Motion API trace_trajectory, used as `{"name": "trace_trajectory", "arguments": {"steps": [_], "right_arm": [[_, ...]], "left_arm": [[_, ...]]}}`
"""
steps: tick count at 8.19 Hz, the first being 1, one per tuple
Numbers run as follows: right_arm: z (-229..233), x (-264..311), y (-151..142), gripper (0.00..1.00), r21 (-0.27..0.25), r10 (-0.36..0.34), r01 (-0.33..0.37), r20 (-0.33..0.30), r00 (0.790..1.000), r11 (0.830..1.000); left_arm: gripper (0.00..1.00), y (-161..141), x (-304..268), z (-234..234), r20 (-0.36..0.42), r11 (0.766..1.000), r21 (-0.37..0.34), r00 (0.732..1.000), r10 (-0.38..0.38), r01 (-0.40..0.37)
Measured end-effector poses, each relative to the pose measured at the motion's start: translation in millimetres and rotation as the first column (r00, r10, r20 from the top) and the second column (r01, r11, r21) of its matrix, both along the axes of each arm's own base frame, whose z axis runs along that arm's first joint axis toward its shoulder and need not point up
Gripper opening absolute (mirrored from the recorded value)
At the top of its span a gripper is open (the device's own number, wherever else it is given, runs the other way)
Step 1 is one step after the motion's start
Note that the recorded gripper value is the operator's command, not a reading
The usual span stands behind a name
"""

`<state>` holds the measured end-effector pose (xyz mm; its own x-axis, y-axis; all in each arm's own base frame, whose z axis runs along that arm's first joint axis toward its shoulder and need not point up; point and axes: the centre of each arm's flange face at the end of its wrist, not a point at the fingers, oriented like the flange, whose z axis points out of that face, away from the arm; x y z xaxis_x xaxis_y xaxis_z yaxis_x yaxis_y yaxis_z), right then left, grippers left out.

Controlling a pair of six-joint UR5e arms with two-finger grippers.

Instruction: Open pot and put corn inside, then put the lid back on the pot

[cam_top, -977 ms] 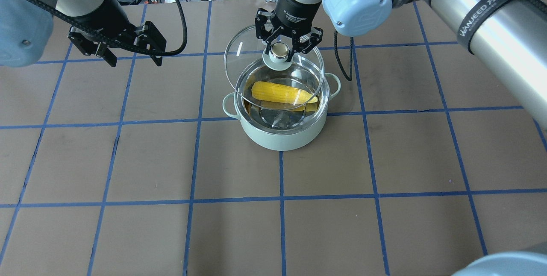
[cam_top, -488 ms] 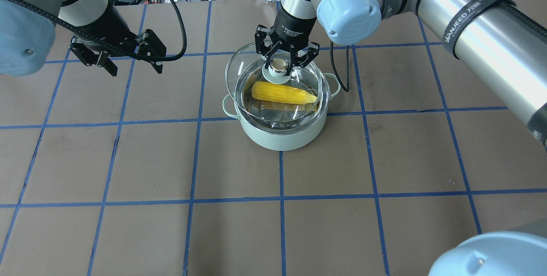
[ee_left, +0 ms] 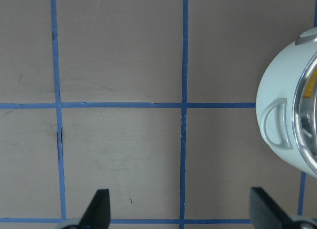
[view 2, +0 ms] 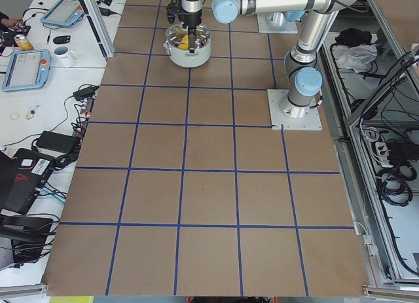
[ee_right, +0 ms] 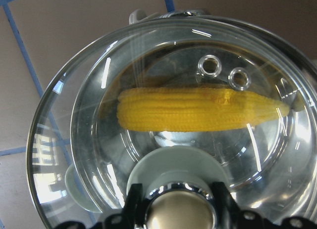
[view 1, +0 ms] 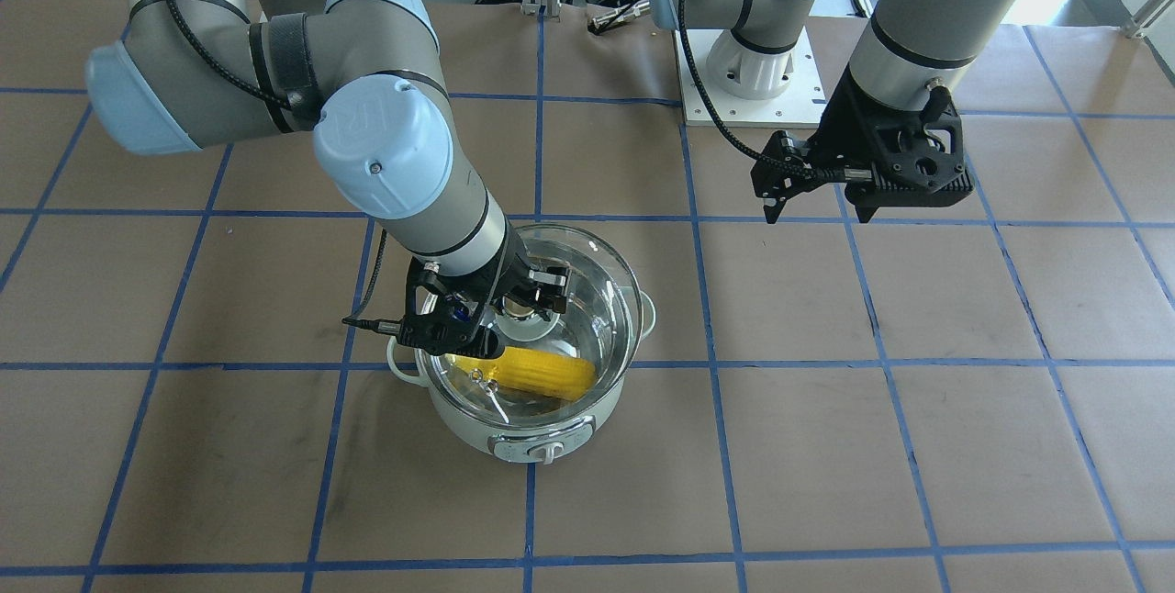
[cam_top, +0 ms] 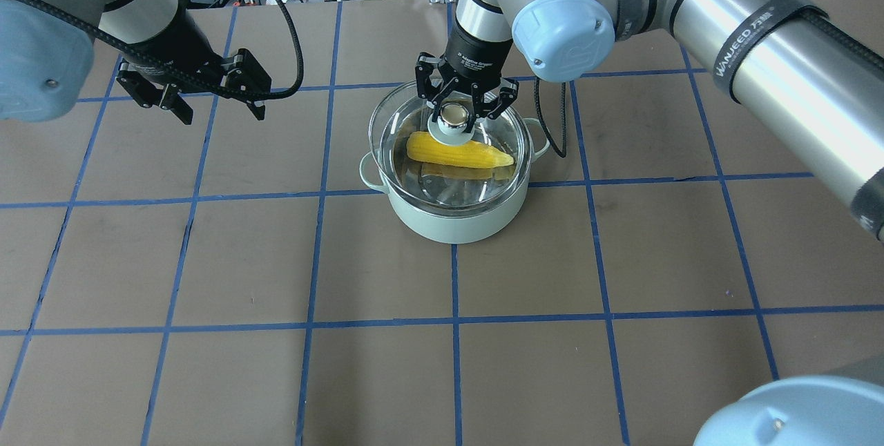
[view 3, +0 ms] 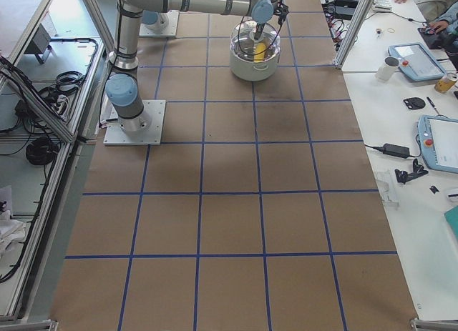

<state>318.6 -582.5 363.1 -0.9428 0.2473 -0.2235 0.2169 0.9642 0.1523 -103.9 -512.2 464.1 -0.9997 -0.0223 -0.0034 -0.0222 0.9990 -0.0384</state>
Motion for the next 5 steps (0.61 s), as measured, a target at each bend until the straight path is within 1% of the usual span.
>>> {"name": "trace_trajectory", "arguments": {"steps": [5], "right_arm": [[-5.7,-1.3,2.6,0.25,0.012,0.001,-0.001,-0.010,1.000,1.000]], "left_arm": [[1.00,-1.0,-0.7,-1.4,-0.004,1.000,0.001,1.000,-0.005,0.005]]}}
